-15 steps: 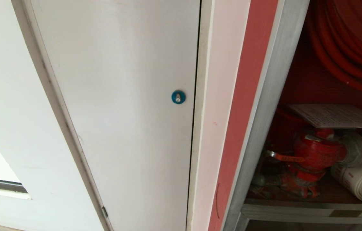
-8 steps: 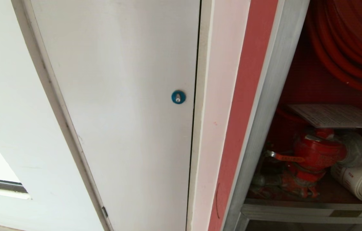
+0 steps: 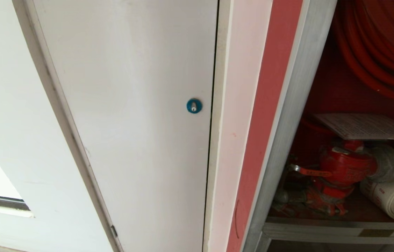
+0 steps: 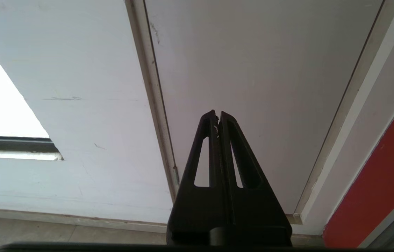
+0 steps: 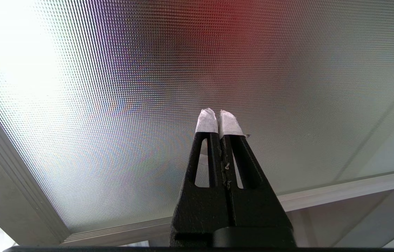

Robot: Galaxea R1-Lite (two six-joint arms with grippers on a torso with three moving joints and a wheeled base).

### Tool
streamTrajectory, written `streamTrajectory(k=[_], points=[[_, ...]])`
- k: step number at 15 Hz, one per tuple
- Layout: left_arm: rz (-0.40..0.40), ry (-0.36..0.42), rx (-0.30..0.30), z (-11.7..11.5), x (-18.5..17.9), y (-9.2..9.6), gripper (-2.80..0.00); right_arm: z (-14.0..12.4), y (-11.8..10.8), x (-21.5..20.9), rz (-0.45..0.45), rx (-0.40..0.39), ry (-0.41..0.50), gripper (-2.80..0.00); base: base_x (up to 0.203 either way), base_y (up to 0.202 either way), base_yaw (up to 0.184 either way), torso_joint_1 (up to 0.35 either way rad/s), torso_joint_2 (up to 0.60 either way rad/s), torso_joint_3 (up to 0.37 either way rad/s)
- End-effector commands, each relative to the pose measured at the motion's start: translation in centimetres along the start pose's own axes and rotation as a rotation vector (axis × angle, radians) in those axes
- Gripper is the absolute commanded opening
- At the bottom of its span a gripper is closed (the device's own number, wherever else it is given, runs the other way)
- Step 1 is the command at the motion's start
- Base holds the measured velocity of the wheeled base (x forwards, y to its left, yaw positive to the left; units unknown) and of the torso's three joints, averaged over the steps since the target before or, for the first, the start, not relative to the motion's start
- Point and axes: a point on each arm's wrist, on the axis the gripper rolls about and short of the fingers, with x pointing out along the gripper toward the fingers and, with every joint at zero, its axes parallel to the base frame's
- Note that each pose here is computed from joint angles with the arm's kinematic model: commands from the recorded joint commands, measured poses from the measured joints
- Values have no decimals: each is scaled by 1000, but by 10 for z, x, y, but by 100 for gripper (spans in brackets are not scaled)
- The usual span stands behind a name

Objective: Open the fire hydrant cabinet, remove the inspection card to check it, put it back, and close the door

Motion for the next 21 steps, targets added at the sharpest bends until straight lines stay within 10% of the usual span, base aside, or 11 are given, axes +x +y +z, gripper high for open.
streamTrajectory(k=[1,21], points=[[0,8,0,-2,1,0,-280,0,0,0,0,-1,0,-280,0,0,0,0,0,0],[0,8,-2,-2,1,0,-280,0,0,0,1,-2,0,-280,-164,0,1,3,2,1]])
